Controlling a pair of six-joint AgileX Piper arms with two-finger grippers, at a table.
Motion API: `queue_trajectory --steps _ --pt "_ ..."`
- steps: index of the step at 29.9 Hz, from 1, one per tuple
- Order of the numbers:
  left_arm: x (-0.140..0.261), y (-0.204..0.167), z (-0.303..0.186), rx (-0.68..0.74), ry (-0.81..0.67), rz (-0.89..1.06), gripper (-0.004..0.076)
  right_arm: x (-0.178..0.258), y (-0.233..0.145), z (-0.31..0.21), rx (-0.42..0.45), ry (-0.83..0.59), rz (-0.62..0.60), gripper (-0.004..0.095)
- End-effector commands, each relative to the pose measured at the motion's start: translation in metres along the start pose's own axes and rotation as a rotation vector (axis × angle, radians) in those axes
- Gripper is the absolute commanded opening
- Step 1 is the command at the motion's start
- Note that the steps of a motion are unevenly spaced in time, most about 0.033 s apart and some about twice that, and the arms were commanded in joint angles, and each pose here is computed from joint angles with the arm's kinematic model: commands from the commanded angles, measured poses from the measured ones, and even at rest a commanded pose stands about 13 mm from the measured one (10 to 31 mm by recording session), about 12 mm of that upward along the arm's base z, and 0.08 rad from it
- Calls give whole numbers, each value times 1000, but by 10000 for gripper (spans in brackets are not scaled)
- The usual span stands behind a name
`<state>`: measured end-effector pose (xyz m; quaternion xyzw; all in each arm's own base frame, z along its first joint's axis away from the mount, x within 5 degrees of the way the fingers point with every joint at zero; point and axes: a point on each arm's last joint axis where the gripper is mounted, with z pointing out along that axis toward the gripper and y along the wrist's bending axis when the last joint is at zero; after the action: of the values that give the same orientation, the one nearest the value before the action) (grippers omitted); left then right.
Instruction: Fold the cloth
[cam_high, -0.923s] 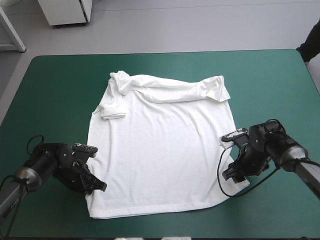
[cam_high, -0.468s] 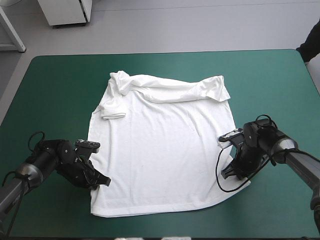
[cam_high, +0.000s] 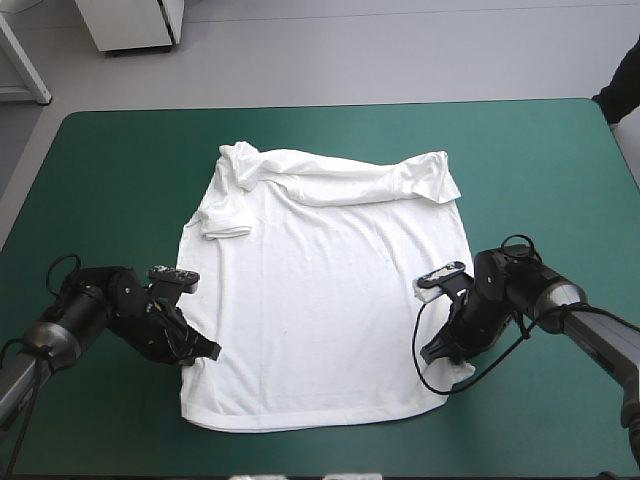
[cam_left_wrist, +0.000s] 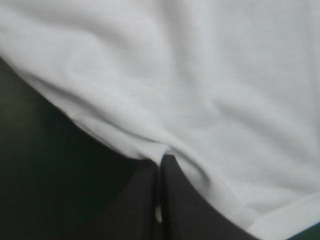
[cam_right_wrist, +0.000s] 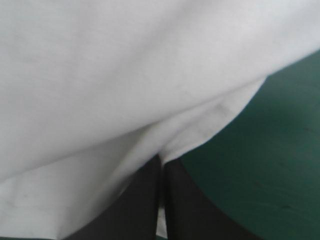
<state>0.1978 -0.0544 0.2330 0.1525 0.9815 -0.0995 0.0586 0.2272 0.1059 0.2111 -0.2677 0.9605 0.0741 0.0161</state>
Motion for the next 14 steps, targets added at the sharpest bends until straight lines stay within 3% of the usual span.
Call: queue_trajectory --steps 1,8,14 --pt "-10 -12 -48 6 -157 38 -9 -13 11 -36 -34 -134 7 -17" --pt "-15 -32 -146 -12 -399 122 -9 -21 22 -156 69 -443 -61 -17" --pt "-10 -52 -243 -47 -720 194 -9 -7 39 -262 125 -790 -111 -17"
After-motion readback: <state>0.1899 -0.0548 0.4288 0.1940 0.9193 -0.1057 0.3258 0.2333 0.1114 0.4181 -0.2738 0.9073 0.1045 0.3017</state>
